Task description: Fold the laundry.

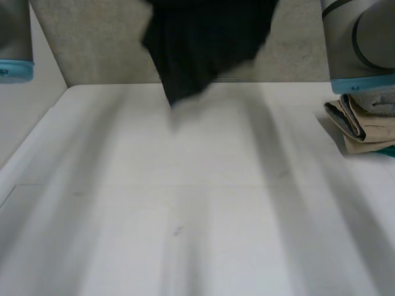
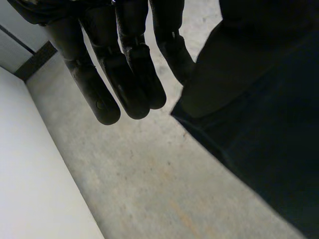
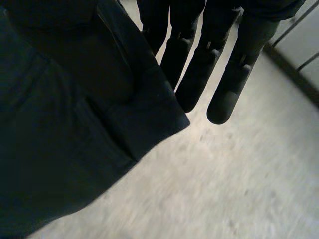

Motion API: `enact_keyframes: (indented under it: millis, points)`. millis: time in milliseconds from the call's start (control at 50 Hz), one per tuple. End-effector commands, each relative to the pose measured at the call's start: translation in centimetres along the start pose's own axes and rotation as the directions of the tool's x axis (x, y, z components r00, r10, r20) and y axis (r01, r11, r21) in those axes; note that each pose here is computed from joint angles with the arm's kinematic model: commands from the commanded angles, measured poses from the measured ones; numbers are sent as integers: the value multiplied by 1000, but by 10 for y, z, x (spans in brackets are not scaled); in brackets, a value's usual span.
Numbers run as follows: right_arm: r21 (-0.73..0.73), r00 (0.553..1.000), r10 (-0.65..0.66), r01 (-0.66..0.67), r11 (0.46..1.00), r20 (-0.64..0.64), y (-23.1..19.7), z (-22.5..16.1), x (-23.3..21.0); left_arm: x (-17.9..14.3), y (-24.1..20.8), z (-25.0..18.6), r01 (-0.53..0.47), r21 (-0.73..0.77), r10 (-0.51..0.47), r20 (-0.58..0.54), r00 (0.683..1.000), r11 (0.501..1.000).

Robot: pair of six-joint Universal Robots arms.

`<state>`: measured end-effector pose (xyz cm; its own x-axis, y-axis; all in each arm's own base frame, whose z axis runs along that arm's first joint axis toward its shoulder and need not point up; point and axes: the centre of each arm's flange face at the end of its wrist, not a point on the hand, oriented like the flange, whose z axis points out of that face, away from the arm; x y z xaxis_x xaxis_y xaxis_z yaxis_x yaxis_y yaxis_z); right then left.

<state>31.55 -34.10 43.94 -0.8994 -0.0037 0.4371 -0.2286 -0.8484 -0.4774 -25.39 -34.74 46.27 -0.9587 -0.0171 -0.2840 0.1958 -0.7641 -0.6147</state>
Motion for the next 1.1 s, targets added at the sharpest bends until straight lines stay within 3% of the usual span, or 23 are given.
enact_keyframes:
  millis: [20, 140, 220, 320, 400, 560, 680, 760, 800, 860, 900, 980, 1020, 1100]
  points:
    - [-135, 989, 45, -26, 991, 140, 36, -33, -37, 26, 43, -53, -6, -252, -35, -156, 987, 968]
    - [-274, 963, 101, -30, 961, 249, 69, -71, -73, 43, 81, -103, -32, -414, -64, -215, 975, 910]
    - [-385, 929, 155, -14, 923, 336, 96, -114, -105, 60, 109, -151, -67, -542, -103, -277, 955, 838]
    - [-538, 864, 203, 90, 838, 461, 129, -186, -139, 85, 139, -231, -166, -693, -170, -390, 905, 702]
    - [-614, 800, 232, 203, 763, 553, 135, -232, -148, 89, 147, -271, -267, -732, -180, -470, 864, 627]
    - [-693, 668, 331, 392, 605, 666, 100, -275, -125, 63, 117, -310, -380, -794, -237, -531, 814, 474]
    - [-725, 602, 418, 469, 505, 680, 60, -285, -92, 44, 79, -321, -427, -805, -288, -559, 777, 411]
    - [-735, 540, 499, 519, 437, 678, 32, -295, -70, 30, 52, -336, -511, -785, -331, -614, 716, 351]
    - [-731, 483, 560, 551, 403, 673, 17, -305, -60, 23, 39, -346, -572, -759, -363, -651, 666, 312]
    - [-710, 411, 602, 565, 420, 684, 1, -311, -55, 17, 30, -352, -632, -715, -390, -696, 603, 299]
    - [-707, 400, 600, 537, 459, 693, -1, -309, -58, 16, 31, -348, -634, -701, -373, -712, 596, 325]
    - [-717, 433, 573, 469, 515, 695, 4, -302, -66, 18, 42, -326, -591, -698, -294, -711, 638, 404]
    - [-737, 482, 558, 441, 512, 676, 11, -297, -68, 21, 48, -316, -557, -704, -263, -695, 670, 441]
    - [-779, 561, 543, 403, 481, 625, 17, -288, -64, 25, 56, -309, -516, -721, -255, -665, 702, 462]
